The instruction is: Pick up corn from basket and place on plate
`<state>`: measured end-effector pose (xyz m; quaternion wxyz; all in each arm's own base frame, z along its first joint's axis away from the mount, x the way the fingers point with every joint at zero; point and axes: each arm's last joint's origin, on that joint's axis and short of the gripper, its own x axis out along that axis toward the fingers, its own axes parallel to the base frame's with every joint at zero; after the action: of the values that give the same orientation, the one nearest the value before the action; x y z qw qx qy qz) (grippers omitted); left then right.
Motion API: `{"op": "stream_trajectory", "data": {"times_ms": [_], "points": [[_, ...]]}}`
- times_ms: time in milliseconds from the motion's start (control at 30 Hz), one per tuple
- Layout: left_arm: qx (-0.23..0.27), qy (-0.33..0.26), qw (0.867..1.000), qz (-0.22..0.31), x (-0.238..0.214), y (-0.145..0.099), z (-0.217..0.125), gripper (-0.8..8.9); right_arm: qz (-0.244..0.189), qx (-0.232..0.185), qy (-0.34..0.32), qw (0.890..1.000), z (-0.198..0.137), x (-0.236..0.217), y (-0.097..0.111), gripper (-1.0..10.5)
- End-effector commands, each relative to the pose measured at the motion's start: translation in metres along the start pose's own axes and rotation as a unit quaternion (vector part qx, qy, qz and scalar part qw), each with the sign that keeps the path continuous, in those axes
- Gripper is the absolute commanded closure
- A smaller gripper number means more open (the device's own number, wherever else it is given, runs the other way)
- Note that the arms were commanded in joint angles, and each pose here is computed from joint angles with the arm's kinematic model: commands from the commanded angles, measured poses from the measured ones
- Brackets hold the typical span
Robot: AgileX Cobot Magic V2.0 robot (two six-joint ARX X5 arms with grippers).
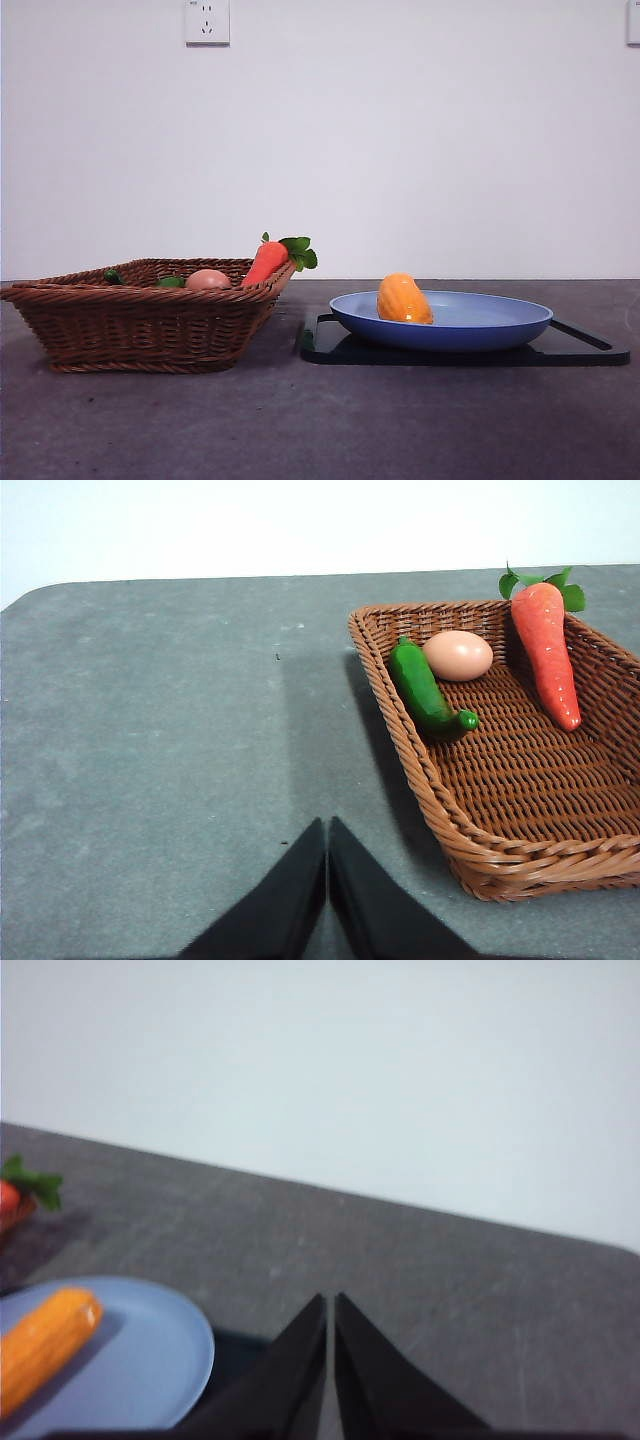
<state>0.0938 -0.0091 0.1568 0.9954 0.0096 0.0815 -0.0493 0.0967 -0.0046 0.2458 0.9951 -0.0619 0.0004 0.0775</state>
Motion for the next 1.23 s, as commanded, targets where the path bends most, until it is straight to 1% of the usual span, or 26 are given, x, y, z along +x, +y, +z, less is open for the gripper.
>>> {"op": "stream_trajectory", "data": {"times_ms": [33,233,533,833,1233], "points": [[-0.001,0.019,1.0,-0.002,0.002,0.0,-0.009,8.06,0.001,0.006,-0.005,1.0,-0.013,-0.002,0.003,9.4],[-0.001,0.019,1.0,-0.002,0.002,0.0,-0.009,8.06,0.019,0.014,0.009,1.0,-0.048,-0.002,0.01,9.4],[-0.001,0.019,1.0,-0.002,0.002,0.0,-0.009,8.06,0.031,0.045,0.007,0.998,-0.082,0.002,0.016,9.4],[-0.001,0.018,1.0,-0.002,0.002,0.0,-0.009,8.06,0.033,0.052,0.041,0.997,-0.088,0.001,0.017,9.4],[-0.001,0.019,1.0,-0.002,0.002,0.0,-0.009,8.06,0.033,0.051,0.039,0.997,-0.088,0.001,0.017,9.4]]}}
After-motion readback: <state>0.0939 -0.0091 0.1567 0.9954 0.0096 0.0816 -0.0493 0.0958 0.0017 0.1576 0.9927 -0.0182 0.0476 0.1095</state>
